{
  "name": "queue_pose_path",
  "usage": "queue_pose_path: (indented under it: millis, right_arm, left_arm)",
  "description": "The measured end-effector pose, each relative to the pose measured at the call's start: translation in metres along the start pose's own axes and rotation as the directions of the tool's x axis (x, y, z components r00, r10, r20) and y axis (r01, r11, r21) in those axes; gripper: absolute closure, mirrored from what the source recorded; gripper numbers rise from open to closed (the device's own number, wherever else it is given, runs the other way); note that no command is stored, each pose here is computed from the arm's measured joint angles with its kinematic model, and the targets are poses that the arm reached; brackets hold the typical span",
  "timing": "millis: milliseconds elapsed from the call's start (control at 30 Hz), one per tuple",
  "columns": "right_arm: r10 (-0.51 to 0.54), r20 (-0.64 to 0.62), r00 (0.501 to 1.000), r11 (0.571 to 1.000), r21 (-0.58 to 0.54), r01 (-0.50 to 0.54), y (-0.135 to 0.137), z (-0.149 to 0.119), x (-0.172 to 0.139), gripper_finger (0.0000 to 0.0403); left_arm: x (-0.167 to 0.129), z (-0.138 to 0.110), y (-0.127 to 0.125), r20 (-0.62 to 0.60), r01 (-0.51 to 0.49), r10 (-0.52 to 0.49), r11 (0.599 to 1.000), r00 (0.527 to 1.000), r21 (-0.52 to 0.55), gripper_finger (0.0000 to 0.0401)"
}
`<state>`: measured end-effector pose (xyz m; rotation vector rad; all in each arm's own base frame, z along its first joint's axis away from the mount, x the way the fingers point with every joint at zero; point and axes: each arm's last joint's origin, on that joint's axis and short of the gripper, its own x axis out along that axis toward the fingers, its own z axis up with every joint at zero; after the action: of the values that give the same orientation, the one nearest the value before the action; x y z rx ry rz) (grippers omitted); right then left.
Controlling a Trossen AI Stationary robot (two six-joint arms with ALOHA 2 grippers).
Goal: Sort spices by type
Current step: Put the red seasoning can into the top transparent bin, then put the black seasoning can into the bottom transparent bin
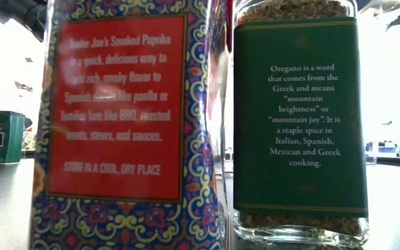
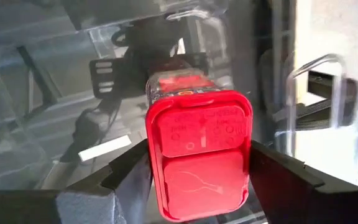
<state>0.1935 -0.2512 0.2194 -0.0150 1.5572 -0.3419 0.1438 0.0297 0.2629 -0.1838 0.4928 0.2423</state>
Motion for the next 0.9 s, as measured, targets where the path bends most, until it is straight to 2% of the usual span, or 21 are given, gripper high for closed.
queue_pose_path:
  millis: [533,733,900]
  right_arm:
    - [-0.003,0.004,1.000,1.000,0.004,0.003,0.001,0.000,-0.002,0.0127]
    - [-0.039,0.048,0.998,0.999,0.021,0.038,-0.001,-0.006,-0.017,0.0122]
    - [-0.080,0.095,0.992,0.996,0.055,0.075,0.001,-0.014,-0.039,0.0097]
  left_arm:
    - [0.000,0.000,0.000,0.000,0.000,0.000,1.000,1.000,0.000,0.0158]
    - [0.000,0.000,0.000,0.000,0.000,0.000,1.000,1.000,0.000,0.0158]
    - [0.000,0.000,0.000,0.000,0.000,0.000,1.000,1.000,0.000,0.0158]
